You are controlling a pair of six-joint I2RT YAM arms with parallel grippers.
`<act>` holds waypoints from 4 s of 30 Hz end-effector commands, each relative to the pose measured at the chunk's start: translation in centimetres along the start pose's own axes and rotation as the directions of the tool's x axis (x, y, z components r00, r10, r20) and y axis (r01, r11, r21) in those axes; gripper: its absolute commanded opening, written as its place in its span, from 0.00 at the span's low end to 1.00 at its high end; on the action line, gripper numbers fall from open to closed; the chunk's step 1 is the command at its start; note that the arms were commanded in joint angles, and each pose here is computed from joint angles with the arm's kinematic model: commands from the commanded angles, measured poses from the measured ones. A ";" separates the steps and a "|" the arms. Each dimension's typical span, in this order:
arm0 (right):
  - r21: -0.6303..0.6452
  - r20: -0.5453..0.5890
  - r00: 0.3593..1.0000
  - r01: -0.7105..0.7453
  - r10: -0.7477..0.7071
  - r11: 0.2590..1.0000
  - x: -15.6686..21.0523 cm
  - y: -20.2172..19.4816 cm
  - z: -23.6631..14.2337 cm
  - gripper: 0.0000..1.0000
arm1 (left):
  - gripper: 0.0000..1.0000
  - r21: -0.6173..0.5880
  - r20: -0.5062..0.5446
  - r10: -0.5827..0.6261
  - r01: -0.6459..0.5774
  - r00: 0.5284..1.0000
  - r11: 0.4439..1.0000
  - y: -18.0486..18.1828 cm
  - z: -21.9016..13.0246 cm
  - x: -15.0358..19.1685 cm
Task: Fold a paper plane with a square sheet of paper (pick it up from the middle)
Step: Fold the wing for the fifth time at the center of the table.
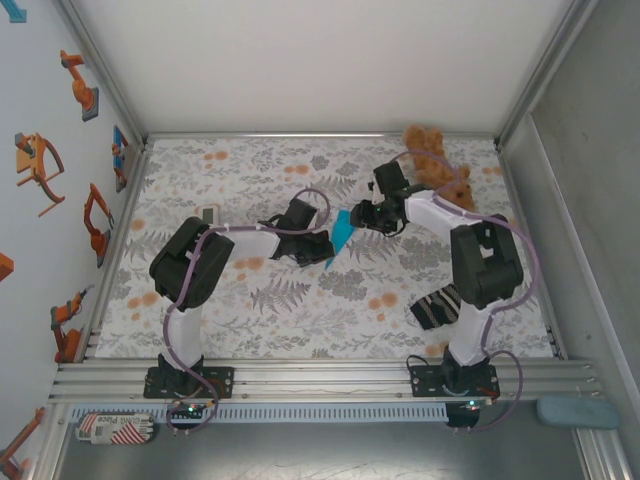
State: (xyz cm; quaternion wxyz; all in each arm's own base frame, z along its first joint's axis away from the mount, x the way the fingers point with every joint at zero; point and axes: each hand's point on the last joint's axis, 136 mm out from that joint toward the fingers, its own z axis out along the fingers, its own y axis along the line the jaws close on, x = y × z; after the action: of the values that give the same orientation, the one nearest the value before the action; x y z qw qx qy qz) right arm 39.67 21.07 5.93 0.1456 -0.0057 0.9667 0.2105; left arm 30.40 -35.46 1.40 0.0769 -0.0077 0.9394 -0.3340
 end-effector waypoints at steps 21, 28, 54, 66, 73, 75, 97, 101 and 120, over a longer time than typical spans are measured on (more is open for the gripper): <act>0.132 -0.224 0.973 0.088 -0.057 0.987 2.3 -2.1 5.9 0.53 | 0.06 -0.050 -0.092 -0.004 -0.001 0.996 0.999 0.8 -0.6 2.2; 0.211 -0.274 0.962 0.078 -0.018 0.974 3.8 -3.8 7.2 0.53 | 0.13 0.081 0.026 0.072 -0.074 0.997 0.994 -4.1 -2.5 -1.9; 0.234 -0.305 0.952 0.049 0.026 0.971 5.0 -4.4 8.0 0.51 | 0.09 0.019 -0.013 -0.017 0.018 1.000 1.000 -1.7 1.9 -3.7; 0.085 -0.136 0.990 0.035 -0.024 0.996 -0.5 0.0 2.2 0.50 | 0.06 -0.112 -0.061 -0.071 0.064 0.996 0.992 2.0 3.1 -2.0; -0.074 0.038 0.997 0.067 -0.065 0.995 -1.7 2.1 -3.1 0.37 | 0.05 -0.148 -0.075 -0.082 0.070 0.994 0.987 3.0 3.3 -1.3; -0.138 0.040 0.996 0.090 -0.085 0.986 -0.9 2.8 -3.0 0.25 | 0.05 -0.154 -0.076 -0.084 0.072 0.994 0.986 3.1 3.4 -1.3; -0.264 -0.122 0.986 0.079 -0.114 0.961 1.1 2.7 4.4 0.00 | 0.04 -0.177 -0.093 -0.097 0.079 0.991 0.981 3.7 3.6 -0.9; -0.234 -0.141 0.983 0.080 -0.116 0.969 1.2 1.9 5.1 0.00 | 0.04 -0.188 -0.098 -0.103 0.084 0.990 0.979 4.1 3.6 -0.6; -0.186 -0.167 0.985 0.013 -0.045 0.983 -2.7 -2.0 6.6 0.00 | 0.00 -0.340 -0.188 -0.153 0.082 0.970 0.937 10.1 3.0 4.4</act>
State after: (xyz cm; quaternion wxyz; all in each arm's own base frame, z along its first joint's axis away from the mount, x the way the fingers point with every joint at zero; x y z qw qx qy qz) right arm 40.74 24.68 1.81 0.0286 -0.0668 0.9450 0.3189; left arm 33.95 -37.29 0.92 0.0787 -0.0095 0.9362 -0.3424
